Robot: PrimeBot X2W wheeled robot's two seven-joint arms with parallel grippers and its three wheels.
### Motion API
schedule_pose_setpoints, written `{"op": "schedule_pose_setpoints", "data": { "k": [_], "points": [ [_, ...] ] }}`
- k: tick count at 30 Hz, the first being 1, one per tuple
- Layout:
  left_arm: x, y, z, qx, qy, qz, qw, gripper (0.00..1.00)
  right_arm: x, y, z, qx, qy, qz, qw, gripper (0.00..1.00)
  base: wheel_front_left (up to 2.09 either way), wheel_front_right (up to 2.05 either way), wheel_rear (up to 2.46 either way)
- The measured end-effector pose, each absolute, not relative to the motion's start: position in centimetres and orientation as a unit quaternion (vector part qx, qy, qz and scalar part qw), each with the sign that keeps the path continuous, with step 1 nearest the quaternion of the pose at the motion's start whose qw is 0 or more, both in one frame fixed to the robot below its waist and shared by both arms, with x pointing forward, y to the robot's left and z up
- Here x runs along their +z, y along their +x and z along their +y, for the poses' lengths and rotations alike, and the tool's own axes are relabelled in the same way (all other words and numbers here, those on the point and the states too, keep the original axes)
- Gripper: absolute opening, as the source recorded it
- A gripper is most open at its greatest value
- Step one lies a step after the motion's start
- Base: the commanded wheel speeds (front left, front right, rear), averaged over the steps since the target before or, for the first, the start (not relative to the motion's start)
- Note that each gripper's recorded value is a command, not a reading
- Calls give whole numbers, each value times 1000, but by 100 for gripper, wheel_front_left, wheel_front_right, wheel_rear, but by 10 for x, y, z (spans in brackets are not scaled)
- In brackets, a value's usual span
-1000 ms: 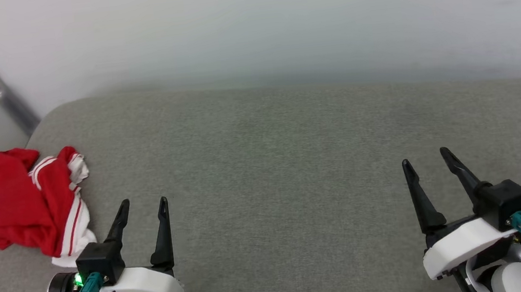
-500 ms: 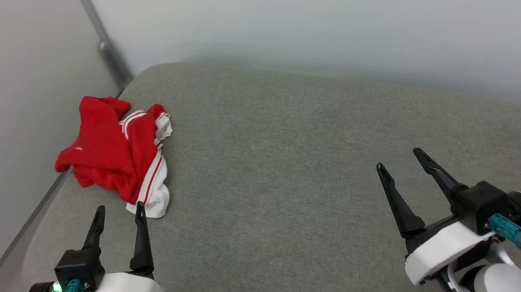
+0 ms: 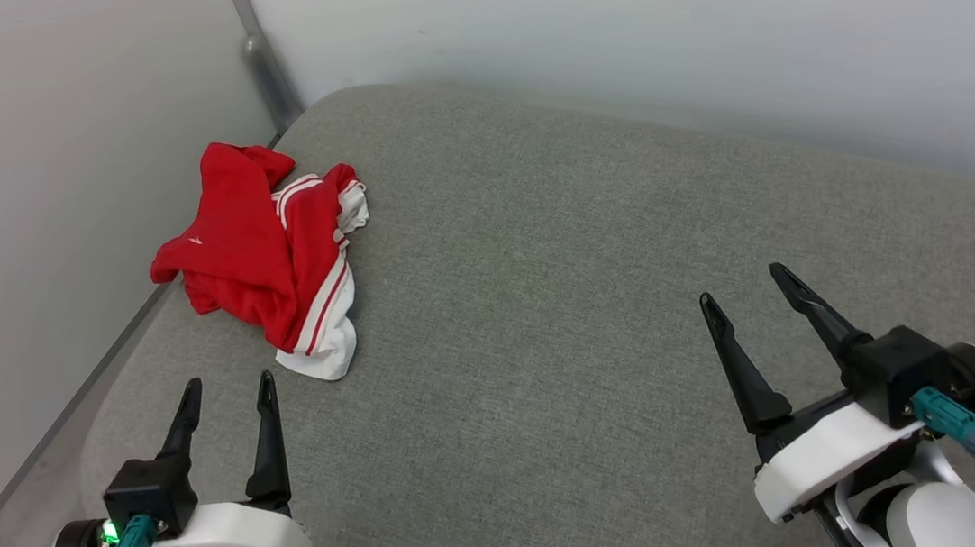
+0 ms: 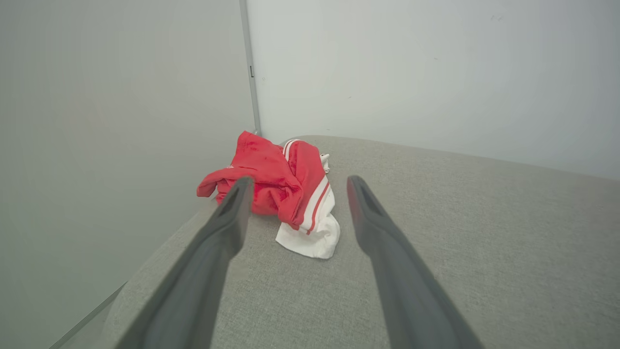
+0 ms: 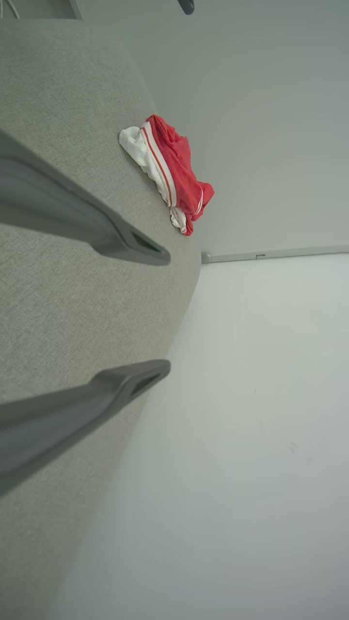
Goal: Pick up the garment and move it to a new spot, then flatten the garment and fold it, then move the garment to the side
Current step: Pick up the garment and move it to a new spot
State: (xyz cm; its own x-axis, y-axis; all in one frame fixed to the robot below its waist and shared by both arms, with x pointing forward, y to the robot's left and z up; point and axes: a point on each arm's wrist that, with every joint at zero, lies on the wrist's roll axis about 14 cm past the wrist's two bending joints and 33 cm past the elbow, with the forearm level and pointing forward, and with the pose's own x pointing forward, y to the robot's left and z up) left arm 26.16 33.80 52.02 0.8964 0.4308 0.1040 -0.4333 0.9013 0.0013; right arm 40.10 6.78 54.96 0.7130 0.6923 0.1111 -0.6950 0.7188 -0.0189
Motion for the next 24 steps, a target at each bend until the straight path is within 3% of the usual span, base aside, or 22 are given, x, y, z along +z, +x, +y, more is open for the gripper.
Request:
{"op": "schedule_pose_setpoints", "data": {
  "k": [7,14,19,24],
  "points": [
    [522,288,341,217,6,-49,975,100,544,417,59,359,12,-49,932,100,0,0,0],
    [525,349,363,208,17,-34,977,100,529,443,42,331,7,-36,943,100,0,0,0],
    [515,399,377,199,21,20,980,100,518,462,26,307,11,-30,951,100,0,0,0],
    [483,431,404,206,32,124,970,100,498,480,9,283,17,-16,959,100,0,0,0]
  ]
}}
